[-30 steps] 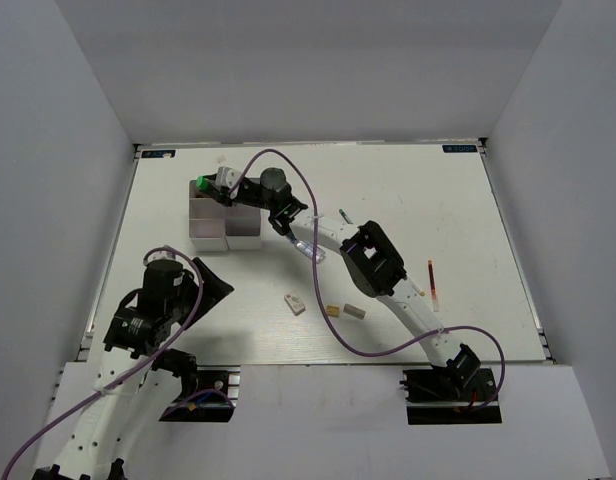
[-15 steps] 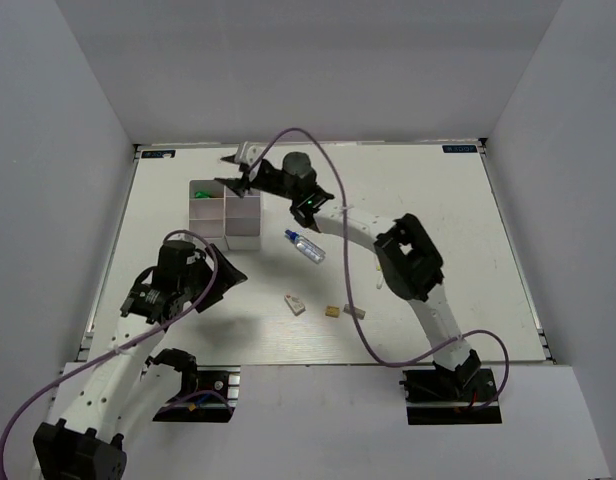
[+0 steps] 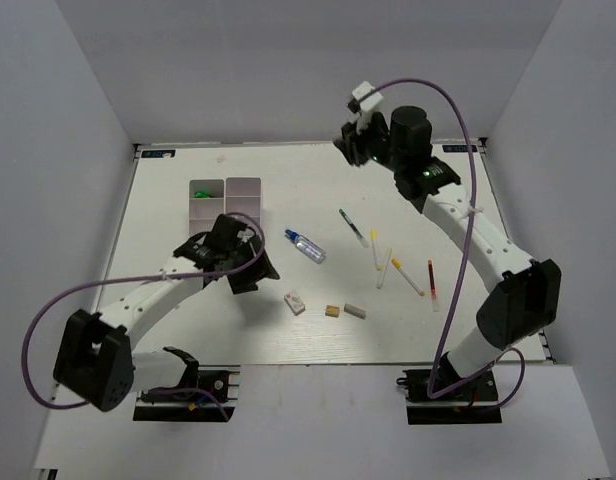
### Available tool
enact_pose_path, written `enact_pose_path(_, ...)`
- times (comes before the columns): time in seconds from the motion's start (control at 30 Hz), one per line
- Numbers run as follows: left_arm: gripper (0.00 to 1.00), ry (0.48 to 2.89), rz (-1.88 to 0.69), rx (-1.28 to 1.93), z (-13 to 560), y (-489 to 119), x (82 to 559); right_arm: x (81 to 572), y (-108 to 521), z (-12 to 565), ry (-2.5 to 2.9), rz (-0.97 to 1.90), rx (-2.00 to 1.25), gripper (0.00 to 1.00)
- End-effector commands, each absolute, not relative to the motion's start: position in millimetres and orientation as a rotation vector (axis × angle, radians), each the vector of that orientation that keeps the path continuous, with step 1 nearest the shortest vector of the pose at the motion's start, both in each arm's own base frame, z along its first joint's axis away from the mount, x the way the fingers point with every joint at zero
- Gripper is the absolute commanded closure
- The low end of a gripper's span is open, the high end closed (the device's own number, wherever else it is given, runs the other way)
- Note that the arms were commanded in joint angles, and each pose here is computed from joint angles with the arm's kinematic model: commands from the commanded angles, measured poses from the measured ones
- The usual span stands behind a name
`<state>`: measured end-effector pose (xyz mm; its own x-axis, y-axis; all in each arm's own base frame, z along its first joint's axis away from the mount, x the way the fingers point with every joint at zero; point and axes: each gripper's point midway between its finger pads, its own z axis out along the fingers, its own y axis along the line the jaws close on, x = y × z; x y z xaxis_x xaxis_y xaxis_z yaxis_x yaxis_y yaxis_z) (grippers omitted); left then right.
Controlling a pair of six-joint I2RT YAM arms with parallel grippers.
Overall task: Sort the stationery into containers
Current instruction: Grab a piece of stationery with the left arm
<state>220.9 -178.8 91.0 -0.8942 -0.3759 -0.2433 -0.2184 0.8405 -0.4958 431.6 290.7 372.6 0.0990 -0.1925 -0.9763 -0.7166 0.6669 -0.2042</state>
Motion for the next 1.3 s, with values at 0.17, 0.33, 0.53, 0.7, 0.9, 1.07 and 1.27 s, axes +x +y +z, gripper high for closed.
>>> enact_pose_path(0.17,0.15,2.559,-0.536,-0.555,138,-247,289,373,184,246,1.924,0.408,-0.687,0.58)
enact_pose_path(0.33,0.09,2.624,-0.390,-0.687,128,-278,314,348,148,246,1.931,0.372,-0.607,0.55)
enact_pose_path(0.53,0.10,2.697,-0.178,-0.796,91,-301,332,334,125,229,2.011,0.375,-0.543,0.53)
enact_pose_path(0.7,0.11,2.657,-0.123,-0.866,90,-296,337,326,117,217,2.049,0.401,-0.523,0.53)
enact_pose_path(0.9,0.11,2.659,-0.097,-0.849,76,-299,351,323,113,211,2.066,0.459,-0.493,0.53)
enact_pose_path(1.07,0.13,2.634,-0.035,-0.838,73,-297,367,317,112,202,2.082,0.477,-0.498,0.53)
enact_pose_path(1.27,0.20,2.612,0.044,-0.819,67,-284,373,310,110,197,2.089,0.490,-0.509,0.53)
